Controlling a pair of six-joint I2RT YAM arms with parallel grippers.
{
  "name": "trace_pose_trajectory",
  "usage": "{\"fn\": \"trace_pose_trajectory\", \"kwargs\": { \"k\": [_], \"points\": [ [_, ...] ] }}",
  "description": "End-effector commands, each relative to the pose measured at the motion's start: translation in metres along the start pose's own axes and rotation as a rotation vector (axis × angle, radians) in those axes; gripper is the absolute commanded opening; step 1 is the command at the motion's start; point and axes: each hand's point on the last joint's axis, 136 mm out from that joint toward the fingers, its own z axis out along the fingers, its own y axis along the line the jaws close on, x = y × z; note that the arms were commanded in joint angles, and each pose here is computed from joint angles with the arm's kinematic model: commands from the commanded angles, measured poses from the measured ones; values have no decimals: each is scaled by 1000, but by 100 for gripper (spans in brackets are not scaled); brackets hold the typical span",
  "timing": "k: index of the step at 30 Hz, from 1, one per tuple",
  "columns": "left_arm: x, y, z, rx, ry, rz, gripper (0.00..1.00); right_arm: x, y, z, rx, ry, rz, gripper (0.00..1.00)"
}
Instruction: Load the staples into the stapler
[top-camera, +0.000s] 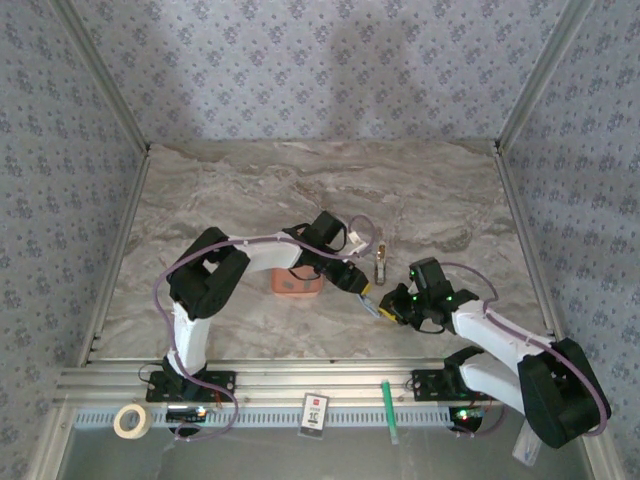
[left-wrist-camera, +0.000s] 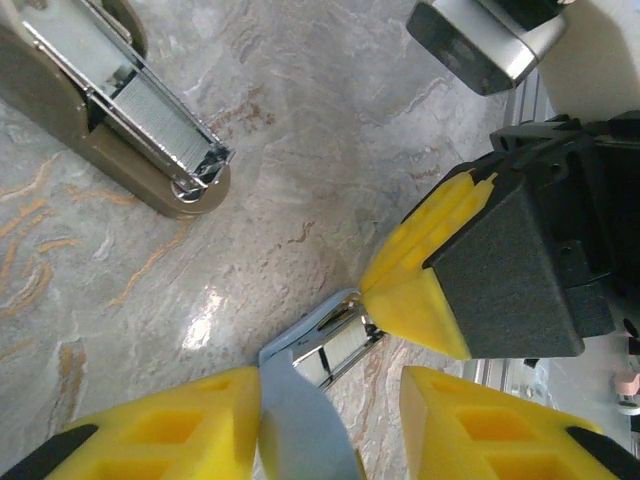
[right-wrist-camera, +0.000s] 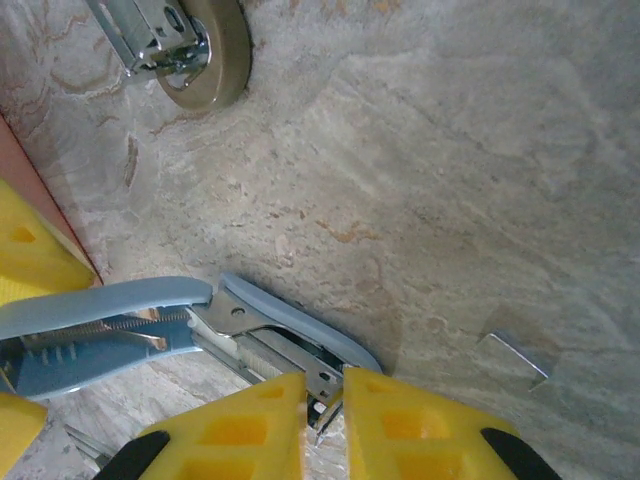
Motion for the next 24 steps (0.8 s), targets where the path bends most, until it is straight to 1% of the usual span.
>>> {"fn": "trace_pose_trajectory", "kwargs": {
  "k": [1, 9, 10, 11, 12, 14, 18, 21, 24],
  "points": [
    [-20, -36, -14, 61, -37, 62, 41, -3, -6, 2, 19, -18, 13, 16],
    [-23, -42, -12, 38, -43, 49, 40, -4, -6, 5, 25, -25, 7, 16],
    [-23, -42, -11, 29, -45, 47, 41, -4, -6, 5, 26, -25, 7, 16],
    [-24, -39, -12, 1, -50, 35, 44, -3, -6, 5, 27, -24, 6, 16],
    [-25, -35, -15, -28, -60, 19, 47, -3, -6, 5, 29, -23, 4, 16],
    [-27, -24, -22, -91, -81, -28, 48, -3, -7, 4, 36, -24, -1, 16],
    [-29, -15, -41, -161, -136, -144, 52, -2, -8, 4, 44, -21, -4, 16],
    [-29, -15, -52, -205, -171, -164, 55, -2, -9, 5, 51, -17, -7, 16],
    [-20, -3, -55, -275, -149, -242, 54, -1, -9, 5, 53, -17, -10, 16]
  ]
}}
